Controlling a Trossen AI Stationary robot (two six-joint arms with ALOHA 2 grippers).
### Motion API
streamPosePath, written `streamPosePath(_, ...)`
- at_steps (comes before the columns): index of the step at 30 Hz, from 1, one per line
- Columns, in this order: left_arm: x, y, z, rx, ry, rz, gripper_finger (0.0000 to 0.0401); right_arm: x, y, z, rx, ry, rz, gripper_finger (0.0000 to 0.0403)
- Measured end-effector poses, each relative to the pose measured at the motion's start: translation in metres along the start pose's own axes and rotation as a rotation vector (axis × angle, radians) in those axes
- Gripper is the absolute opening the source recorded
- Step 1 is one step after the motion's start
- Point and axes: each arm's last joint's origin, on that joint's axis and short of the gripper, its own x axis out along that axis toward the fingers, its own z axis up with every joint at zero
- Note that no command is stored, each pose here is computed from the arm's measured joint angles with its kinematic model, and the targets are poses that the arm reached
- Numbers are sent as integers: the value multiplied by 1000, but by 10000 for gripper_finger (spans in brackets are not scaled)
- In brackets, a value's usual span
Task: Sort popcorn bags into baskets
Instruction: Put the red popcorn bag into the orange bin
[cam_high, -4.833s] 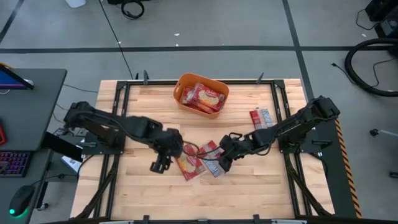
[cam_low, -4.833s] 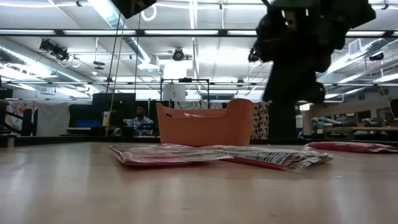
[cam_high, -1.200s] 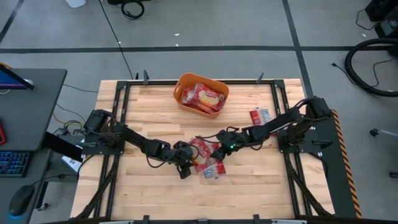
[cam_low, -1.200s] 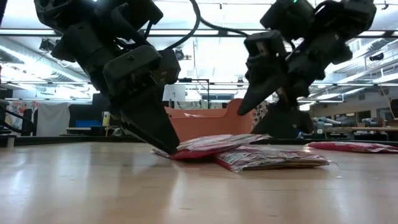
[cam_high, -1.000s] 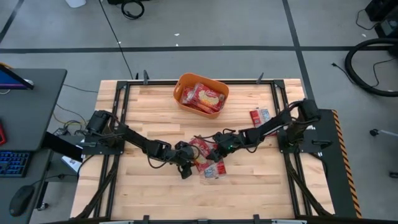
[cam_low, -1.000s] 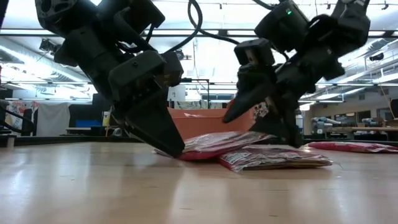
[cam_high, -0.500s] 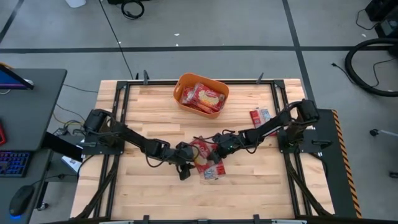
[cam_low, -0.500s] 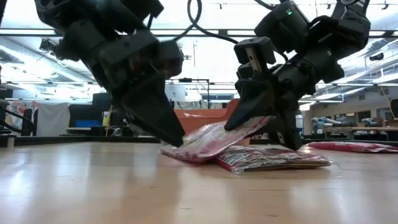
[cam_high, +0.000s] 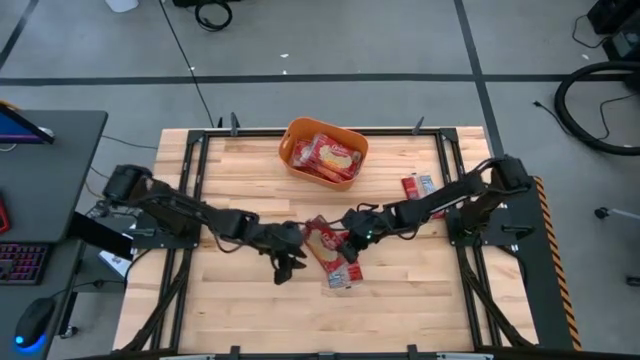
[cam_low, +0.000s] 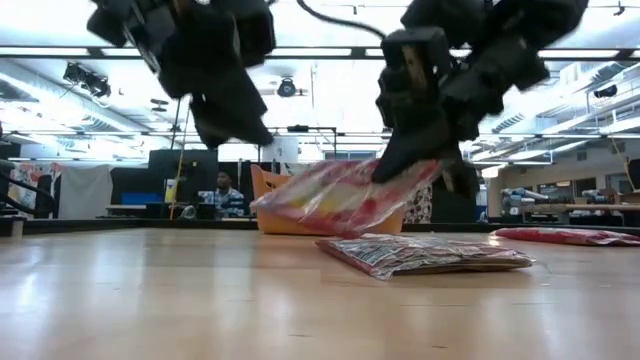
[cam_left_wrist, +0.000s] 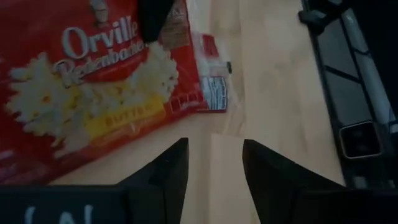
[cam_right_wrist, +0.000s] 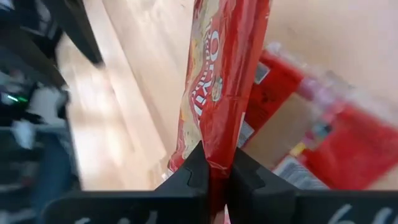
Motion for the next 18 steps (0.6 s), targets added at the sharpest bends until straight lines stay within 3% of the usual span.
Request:
streamPosePath(5,-35,4,15,-22,-45,16,155,-25,21,21,-133,-13,-58,27)
streamPosePath(11,-71,14,33,-61,-140,27,155,-60,32,50,-190,-18,-126,27)
streamPosePath(18,-98,19,46,-82,-259,22,155,-104,32,107,-246,-32,-176,27)
